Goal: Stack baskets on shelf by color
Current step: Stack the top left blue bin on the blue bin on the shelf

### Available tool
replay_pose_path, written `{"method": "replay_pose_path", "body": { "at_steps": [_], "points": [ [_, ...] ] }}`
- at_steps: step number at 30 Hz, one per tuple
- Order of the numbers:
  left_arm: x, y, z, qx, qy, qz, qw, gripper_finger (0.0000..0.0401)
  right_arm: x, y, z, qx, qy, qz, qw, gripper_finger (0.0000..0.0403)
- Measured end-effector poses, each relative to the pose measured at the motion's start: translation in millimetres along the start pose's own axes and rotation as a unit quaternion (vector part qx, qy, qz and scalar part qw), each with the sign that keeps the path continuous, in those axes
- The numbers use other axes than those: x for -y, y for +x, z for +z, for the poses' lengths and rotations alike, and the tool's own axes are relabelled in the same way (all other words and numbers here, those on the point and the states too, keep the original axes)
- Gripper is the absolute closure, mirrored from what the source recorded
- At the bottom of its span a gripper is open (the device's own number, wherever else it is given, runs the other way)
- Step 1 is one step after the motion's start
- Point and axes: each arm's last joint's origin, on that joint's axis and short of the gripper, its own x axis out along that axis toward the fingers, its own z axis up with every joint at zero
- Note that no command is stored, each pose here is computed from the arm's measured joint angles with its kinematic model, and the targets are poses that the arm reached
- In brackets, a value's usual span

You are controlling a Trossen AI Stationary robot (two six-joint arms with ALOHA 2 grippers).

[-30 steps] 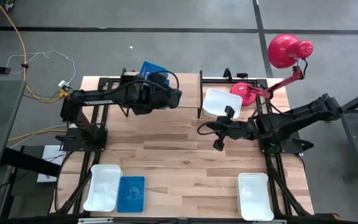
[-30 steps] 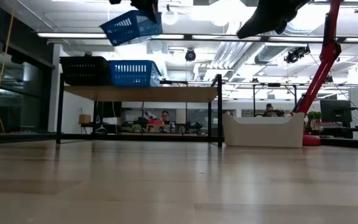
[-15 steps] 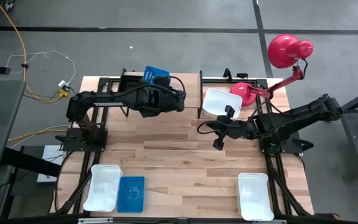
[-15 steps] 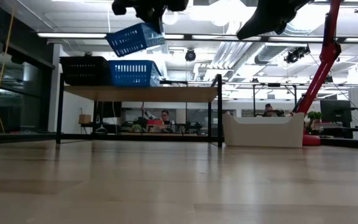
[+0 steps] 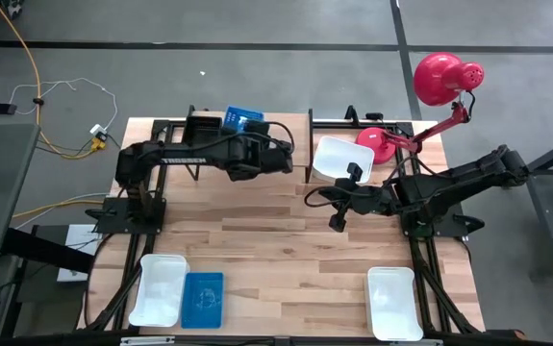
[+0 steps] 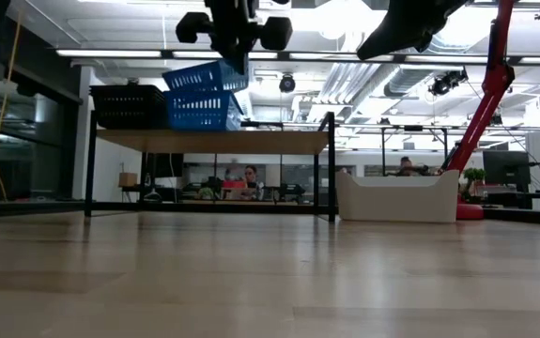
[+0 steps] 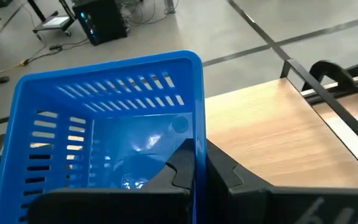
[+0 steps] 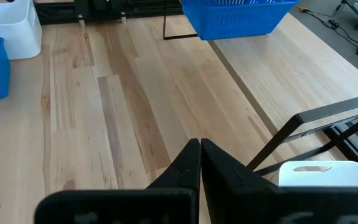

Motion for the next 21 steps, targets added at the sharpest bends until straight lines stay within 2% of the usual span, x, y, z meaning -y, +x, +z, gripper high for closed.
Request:
{"method": "replay_pose_path", "body": {
  "at_steps": [14, 21],
  "points": [
    [-0.1, 1.1, 0.5, -0.013, 0.024, -0.009, 1.0, 0.0399, 0.2, 0.0, 0.0, 0.0, -0.005, -0.003, 1.0, 0.0403],
    [-0.2, 1.1, 0.6, -0.011, 0.036, -0.008, 0.999, 0.0366, 0.2, 0.0, 0.0, 0.001, -0.005, -0.003, 1.0, 0.0403]
  ]
}}
